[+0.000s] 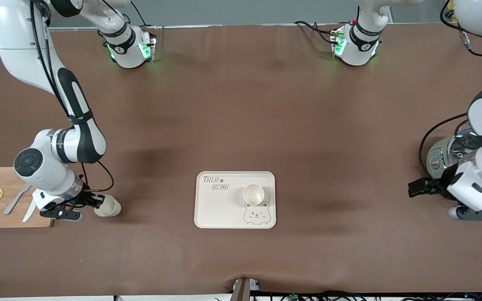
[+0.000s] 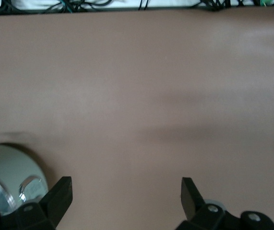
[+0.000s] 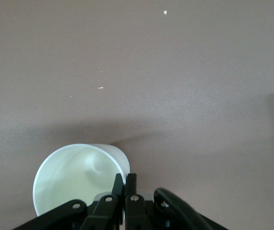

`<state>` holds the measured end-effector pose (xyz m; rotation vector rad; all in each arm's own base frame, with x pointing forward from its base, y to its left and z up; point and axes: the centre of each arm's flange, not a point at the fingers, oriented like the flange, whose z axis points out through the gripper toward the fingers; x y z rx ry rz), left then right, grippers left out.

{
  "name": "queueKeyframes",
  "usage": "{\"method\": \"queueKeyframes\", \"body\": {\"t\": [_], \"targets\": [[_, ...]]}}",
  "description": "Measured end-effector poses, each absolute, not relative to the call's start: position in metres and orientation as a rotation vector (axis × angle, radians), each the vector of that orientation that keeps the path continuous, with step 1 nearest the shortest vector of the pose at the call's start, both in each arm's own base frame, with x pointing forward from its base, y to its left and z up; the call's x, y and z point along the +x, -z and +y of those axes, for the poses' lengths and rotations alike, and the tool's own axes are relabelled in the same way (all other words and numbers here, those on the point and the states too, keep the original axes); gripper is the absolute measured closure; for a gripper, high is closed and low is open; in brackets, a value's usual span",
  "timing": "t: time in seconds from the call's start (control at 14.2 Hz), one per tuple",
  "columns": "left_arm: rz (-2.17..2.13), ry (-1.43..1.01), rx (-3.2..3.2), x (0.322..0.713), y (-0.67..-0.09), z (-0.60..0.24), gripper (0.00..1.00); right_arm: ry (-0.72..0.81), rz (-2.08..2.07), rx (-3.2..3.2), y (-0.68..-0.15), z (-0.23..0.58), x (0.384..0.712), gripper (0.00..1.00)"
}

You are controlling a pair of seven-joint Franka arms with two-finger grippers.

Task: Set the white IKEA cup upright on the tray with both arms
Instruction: 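Withdraw the left gripper toward the pot while the right gripper grips the cup, then lift the white cup with the right gripper and carry it to the tray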

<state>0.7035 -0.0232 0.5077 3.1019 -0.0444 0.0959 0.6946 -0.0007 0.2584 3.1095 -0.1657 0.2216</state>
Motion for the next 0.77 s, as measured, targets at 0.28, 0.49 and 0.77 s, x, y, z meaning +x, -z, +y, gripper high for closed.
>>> {"method": "queueKeyframes", "body": {"t": [0.28, 0.49, 0.77], "targets": [[-0.046, -0.080, 3.042, 0.666, -0.538, -0.026, 0.00, -0.130, -0.351, 3.140, -0.338, 0.016, 0.719, 0.97], [-0.140, -0.085, 3.031, 0.631, -0.556, -0.030, 0.00, -0.179, -0.563, 3.212, -0.391, 0.058, 0.730, 0.97], [-0.230, -0.106, 3.037, 0.610, -0.570, -0.037, 0.00, -0.222, -0.745, 3.216, -0.412, 0.141, 0.731, 0.97]]}}
